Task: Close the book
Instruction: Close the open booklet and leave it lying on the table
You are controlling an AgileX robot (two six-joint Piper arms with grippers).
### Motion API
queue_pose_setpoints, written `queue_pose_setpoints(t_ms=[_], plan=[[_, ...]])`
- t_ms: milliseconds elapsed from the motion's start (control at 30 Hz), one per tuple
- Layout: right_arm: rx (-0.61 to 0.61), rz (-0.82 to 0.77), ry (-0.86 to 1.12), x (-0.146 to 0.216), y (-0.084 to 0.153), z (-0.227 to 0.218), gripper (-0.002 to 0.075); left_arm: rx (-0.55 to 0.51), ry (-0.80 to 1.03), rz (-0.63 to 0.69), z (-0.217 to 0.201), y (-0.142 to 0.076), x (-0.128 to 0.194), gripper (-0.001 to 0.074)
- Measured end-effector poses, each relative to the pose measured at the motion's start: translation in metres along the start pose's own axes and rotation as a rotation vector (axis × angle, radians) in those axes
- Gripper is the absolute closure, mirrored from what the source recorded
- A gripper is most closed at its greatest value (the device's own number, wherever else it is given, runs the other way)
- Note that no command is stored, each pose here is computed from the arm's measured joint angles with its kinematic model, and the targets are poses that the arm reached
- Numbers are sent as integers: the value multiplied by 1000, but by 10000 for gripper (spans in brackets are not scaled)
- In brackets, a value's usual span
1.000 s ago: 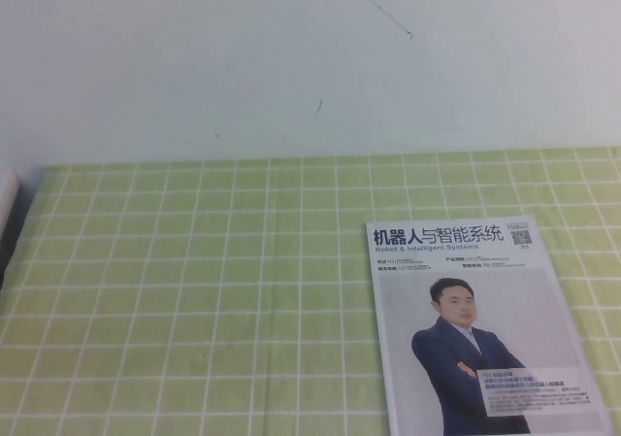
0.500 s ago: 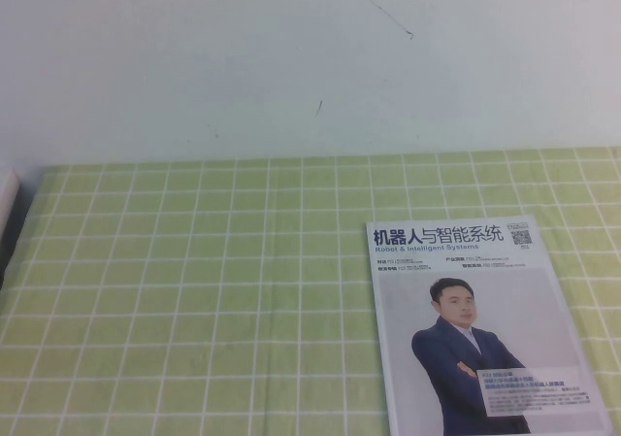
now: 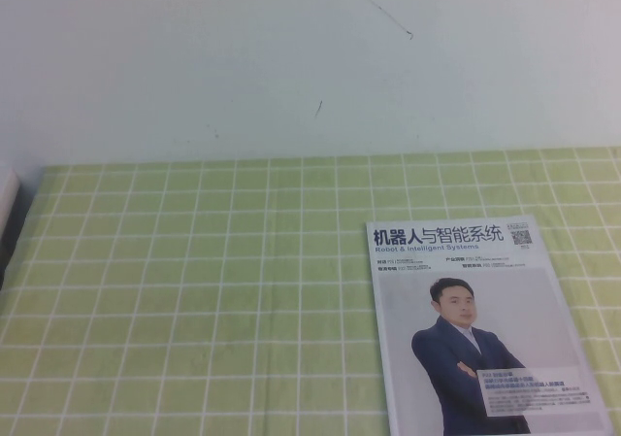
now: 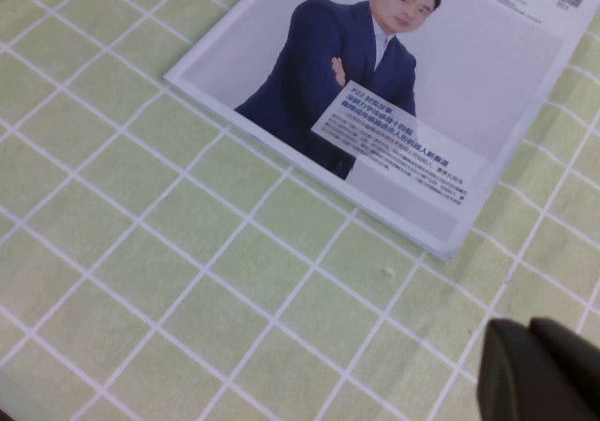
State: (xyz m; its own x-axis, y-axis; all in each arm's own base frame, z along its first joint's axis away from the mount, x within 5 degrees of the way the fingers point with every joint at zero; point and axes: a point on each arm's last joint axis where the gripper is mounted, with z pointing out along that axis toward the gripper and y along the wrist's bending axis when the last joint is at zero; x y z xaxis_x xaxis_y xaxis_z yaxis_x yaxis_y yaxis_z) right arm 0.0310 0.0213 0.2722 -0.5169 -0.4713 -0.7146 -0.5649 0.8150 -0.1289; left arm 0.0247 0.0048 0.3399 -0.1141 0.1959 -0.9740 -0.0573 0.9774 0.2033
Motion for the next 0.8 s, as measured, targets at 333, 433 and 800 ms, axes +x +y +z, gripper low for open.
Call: queue_pose_setpoints(t_ms=[333,433,800], plan=[[0,0,0,0,0,0,729,21,138,-61,45,-28,126,738],[1,0,-1,0,0,0,729,4,146,-154,46,-32,152,738],[-1,1,-2,0,0,0,729,-45,187,-242,44,-29,158,738]])
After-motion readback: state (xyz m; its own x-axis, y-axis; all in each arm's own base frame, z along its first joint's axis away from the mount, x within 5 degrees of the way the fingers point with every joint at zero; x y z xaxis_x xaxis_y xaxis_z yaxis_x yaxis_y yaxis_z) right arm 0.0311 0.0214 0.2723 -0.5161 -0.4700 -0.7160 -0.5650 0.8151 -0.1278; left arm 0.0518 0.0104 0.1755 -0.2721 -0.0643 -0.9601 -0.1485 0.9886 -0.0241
